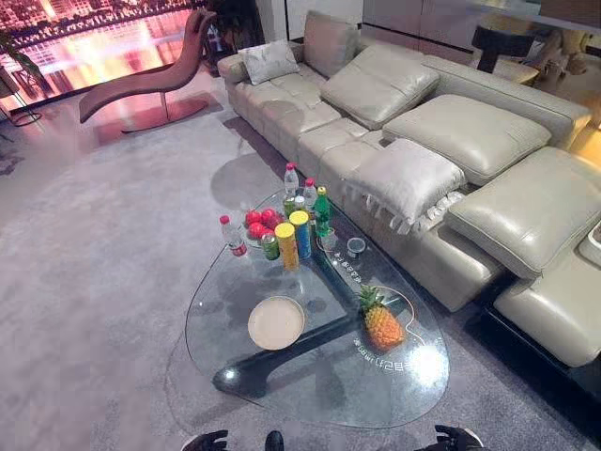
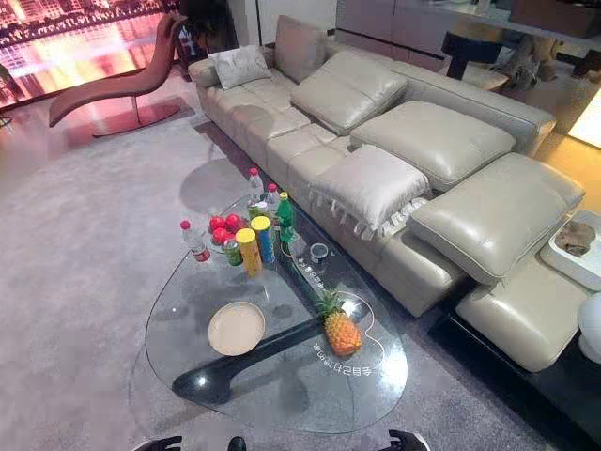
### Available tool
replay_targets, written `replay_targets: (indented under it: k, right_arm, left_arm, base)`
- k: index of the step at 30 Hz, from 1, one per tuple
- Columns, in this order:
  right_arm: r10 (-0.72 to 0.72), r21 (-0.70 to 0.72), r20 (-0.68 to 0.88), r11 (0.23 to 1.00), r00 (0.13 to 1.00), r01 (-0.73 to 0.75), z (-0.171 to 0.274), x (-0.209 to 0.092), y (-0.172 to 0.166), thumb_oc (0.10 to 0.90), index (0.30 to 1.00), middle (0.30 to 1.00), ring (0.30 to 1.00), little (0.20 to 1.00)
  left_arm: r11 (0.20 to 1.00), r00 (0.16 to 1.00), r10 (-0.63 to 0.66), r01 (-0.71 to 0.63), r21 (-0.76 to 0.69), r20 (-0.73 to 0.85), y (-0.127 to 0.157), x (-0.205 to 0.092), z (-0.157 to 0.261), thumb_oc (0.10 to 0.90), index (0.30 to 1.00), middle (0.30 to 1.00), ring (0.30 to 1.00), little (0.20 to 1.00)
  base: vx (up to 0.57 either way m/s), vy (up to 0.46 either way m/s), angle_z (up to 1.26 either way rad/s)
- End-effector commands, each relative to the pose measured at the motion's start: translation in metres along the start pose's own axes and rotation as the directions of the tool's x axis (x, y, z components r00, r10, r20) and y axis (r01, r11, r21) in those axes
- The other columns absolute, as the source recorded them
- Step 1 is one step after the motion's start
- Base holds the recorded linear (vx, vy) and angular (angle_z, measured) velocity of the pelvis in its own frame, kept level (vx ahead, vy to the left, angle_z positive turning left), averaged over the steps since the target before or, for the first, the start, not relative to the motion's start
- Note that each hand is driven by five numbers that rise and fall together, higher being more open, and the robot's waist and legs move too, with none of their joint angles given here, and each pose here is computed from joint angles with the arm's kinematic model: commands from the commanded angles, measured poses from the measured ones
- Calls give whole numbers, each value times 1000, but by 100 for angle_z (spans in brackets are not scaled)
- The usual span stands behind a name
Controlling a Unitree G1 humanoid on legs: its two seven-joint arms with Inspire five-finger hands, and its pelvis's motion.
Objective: Pick up the fruit to the plate
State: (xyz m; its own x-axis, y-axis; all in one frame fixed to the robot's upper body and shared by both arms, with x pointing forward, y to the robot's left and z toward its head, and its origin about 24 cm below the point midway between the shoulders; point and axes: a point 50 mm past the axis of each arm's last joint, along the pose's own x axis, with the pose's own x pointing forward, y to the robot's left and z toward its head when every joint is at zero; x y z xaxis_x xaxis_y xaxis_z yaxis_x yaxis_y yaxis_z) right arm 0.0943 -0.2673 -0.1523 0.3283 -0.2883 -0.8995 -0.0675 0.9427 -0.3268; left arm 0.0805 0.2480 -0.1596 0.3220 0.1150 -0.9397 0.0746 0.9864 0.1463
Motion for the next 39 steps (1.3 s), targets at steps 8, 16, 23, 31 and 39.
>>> replay_targets:
  k: [8,16,23,31,39]
  right_arm:
    - [-40,17,50,999,998,39,27,3,-10,800,900,900,900,900]
    - [-37,12,49,999,998,37,26,3,-9,800,900,900,900,900]
    - [-37,7,47,999,998,37,25,3,-9,800,900,900,900,900]
    - [-42,5,43,999,998,42,23,3,-11,800,900,900,900,900]
    - [-46,-12,25,999,999,47,20,2,-14,800,900,900,900,900]
  left_arm:
    - [999,995,11,-8,-32,95,7,4,42,800,900,900,900,900]
    - [1000,996,10,-8,-22,90,7,4,39,800,900,900,900,900]
    - [1000,996,16,-14,-26,92,8,4,39,800,900,900,900,900]
    - [999,996,19,-16,-32,92,9,3,39,800,900,900,900,900]
    - [999,996,26,-22,-47,85,9,3,36,800,900,900,900,900]
  base:
    - [14,1,-7]
    - [4,0,0]
    - [0,0,0]
    - [0,0,0]
    - [27,2,0]
